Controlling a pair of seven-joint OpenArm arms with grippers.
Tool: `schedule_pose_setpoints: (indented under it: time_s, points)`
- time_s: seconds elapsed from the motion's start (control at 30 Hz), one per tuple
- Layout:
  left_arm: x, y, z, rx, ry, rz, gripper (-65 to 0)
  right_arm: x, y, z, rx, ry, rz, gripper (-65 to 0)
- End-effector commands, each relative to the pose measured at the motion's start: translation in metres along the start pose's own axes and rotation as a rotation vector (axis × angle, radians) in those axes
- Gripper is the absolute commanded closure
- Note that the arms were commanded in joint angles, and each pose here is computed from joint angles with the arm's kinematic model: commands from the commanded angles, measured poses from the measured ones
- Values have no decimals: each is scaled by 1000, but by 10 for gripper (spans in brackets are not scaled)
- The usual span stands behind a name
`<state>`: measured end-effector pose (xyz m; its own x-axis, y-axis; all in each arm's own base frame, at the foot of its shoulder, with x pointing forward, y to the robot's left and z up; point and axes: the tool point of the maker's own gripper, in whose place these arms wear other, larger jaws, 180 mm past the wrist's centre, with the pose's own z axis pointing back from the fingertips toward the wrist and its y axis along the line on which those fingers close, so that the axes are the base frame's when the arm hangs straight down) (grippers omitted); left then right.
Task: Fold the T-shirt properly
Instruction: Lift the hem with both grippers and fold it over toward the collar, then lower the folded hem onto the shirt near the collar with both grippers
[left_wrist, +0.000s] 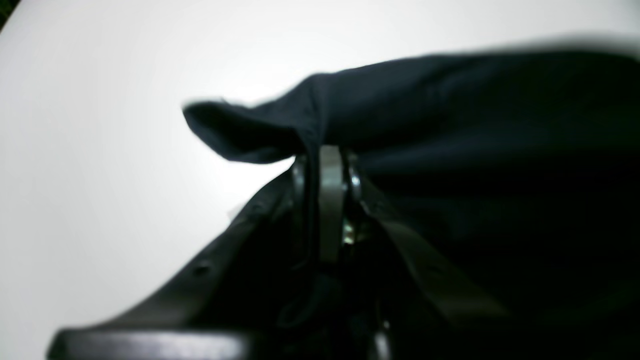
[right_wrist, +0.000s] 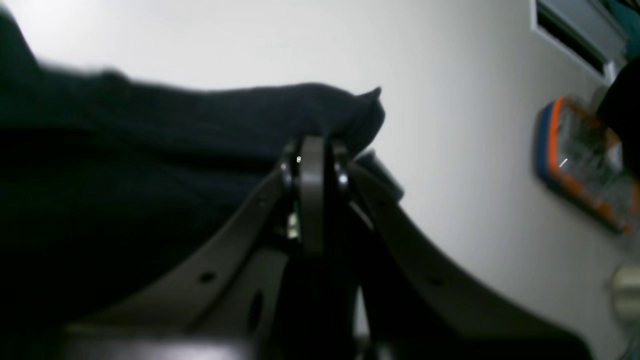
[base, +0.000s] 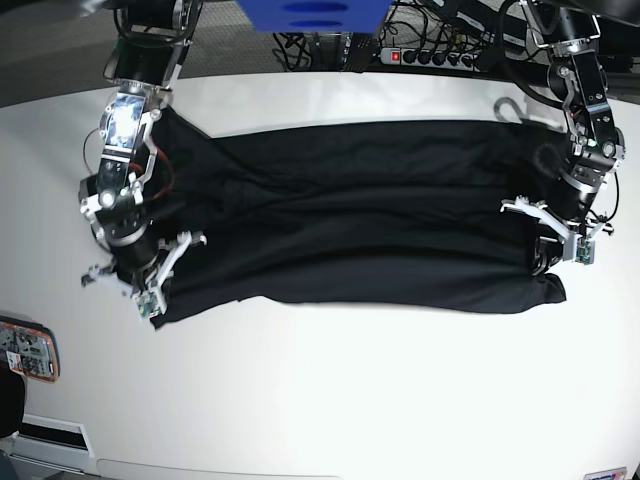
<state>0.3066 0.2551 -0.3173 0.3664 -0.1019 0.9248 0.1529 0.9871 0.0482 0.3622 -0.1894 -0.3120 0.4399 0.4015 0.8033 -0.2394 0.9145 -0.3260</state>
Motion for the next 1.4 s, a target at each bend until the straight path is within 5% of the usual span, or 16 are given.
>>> schedule_pose_setpoints:
  time_s: [0.0,0.77,1.37]
  points:
    - [11,7,4,11,-36,-16,0,23,-12,4,-34,-81,2,0]
    - [-34,-31,47,-33,68,15,0,-48,-31,43,-111,60,-35,0]
    - [-55,-33,62,2,107,75,0,-107,7,78,0,210,14,0]
